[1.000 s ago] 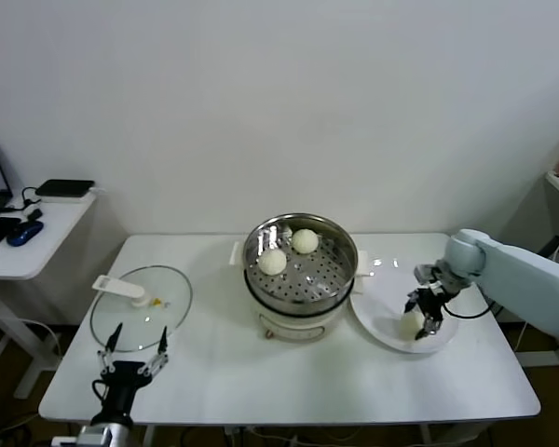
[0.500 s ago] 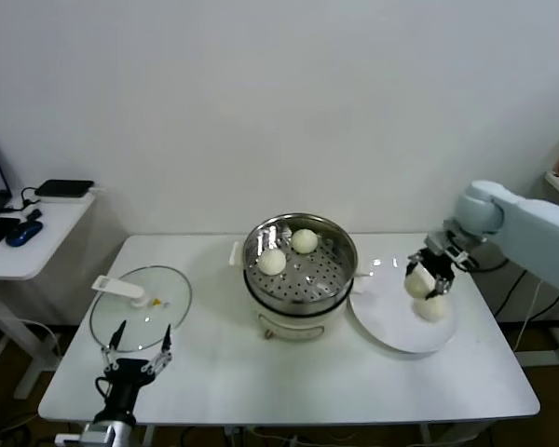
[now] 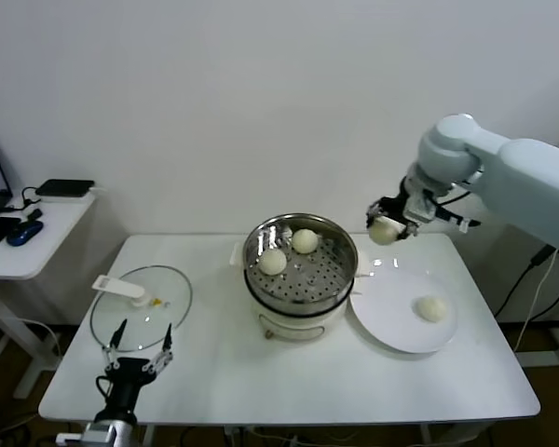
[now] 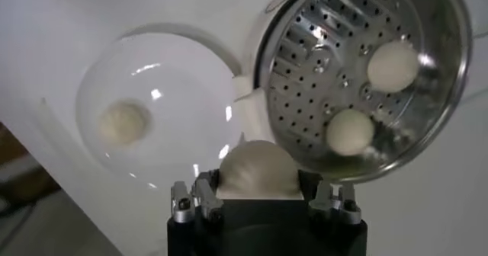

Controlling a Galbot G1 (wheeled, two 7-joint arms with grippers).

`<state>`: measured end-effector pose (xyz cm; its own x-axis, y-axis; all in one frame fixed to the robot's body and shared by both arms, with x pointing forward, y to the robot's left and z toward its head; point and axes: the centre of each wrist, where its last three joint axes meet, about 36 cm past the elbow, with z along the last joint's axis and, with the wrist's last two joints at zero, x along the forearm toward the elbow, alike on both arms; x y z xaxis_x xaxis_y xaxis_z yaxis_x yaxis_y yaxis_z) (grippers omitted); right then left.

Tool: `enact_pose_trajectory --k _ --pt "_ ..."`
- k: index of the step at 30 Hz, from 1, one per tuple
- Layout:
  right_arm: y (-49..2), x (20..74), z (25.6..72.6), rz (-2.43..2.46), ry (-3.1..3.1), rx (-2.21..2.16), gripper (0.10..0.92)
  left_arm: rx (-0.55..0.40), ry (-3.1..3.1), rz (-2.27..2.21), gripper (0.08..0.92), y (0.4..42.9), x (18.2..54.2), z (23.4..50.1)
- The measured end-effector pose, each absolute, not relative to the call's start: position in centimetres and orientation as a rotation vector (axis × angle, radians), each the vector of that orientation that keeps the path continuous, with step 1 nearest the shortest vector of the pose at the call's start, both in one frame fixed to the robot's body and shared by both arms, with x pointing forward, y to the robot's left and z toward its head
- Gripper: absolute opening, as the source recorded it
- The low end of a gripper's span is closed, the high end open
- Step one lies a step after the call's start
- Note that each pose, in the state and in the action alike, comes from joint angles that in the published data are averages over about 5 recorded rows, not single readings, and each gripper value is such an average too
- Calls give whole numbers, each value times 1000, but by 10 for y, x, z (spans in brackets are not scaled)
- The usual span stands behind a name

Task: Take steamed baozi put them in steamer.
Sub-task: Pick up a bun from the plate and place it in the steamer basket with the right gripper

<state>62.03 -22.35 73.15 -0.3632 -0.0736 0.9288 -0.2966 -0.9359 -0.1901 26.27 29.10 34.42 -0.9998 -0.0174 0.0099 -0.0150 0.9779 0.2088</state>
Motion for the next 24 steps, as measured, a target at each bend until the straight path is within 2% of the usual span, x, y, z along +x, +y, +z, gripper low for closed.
enact_pose_trajectory --k 6,24 --pt "-181 614 725 2537 -333 1711 682 26 -3109 -340 823 291 263 347" --pt "-80 610 654 2585 -95 1860 662 36 -3080 -349 823 296 259 340"
